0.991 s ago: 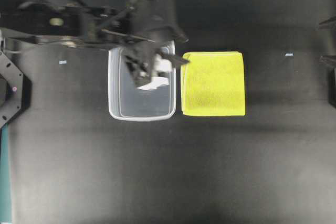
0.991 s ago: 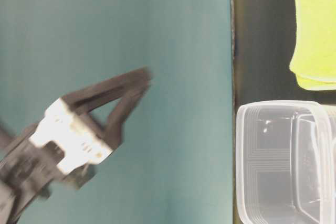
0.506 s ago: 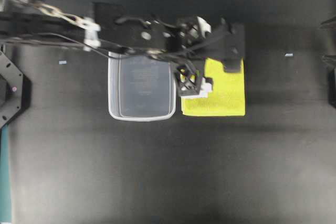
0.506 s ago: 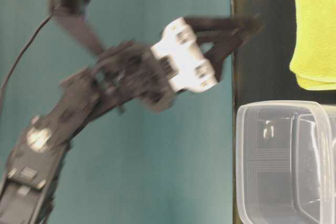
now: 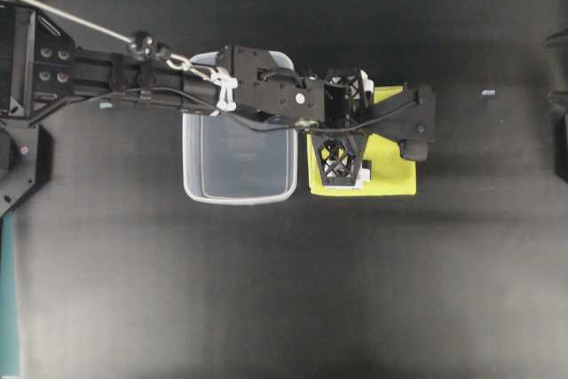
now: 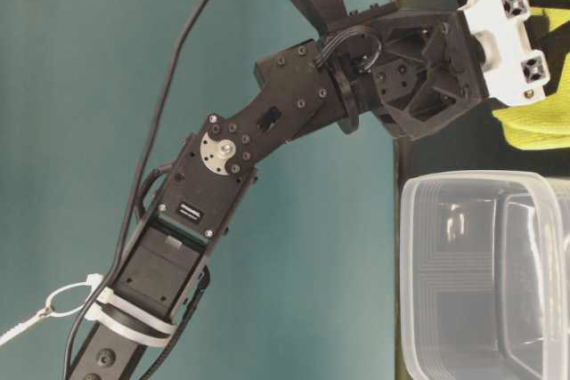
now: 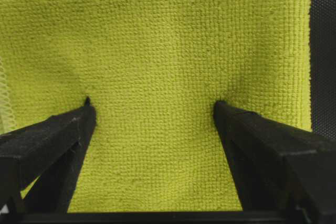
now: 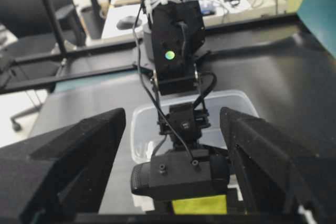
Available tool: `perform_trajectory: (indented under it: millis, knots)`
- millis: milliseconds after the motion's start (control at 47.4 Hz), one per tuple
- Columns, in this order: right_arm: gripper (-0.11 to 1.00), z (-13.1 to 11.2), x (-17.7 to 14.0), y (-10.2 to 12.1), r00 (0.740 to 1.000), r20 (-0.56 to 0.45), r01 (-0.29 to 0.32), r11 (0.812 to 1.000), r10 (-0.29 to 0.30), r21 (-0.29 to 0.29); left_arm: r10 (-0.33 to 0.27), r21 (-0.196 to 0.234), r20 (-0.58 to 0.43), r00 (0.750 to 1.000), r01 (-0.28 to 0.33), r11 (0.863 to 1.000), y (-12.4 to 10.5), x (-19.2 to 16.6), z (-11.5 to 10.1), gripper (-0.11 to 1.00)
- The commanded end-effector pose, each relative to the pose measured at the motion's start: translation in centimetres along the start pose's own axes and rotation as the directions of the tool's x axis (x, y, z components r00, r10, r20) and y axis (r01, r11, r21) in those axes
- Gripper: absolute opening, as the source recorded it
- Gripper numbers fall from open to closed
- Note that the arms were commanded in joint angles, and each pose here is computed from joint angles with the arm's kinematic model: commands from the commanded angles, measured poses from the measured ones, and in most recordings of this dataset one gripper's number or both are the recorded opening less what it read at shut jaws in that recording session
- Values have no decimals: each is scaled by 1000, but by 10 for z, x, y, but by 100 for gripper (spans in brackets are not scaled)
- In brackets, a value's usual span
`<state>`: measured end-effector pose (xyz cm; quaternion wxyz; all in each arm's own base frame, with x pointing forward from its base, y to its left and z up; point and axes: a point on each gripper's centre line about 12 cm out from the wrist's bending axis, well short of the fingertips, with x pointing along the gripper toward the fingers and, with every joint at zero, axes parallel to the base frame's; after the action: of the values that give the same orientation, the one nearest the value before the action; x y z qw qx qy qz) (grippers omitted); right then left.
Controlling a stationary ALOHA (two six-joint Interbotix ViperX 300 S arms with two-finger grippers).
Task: Place the yellow towel into the container with the left arm.
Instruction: 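Lower the open left gripper onto the yellow towel and close it, then lift the gripped towel and carry it left over the container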
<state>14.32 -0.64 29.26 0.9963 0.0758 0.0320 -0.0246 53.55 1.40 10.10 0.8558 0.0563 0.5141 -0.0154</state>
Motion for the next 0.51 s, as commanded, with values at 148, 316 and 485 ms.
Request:
perform_trajectory:
  millis: [148, 316, 485]
  knots:
    - [70, 9, -1, 1, 1000, 26, -2, 1000, 1, 25, -5, 17, -27, 1000, 5, 1000, -5, 5, -4, 70]
    - [69, 12, -3, 2, 999, 36, -7, 1000, 6, 26, -5, 33, -78, 997, 7, 999, -1, -8, -5, 24]
    - [69, 15, -5, 2, 999, 50, -9, 1000, 8, 26, 11, 49, 15, 1000, -12, 999, 8, -56, 26, 7]
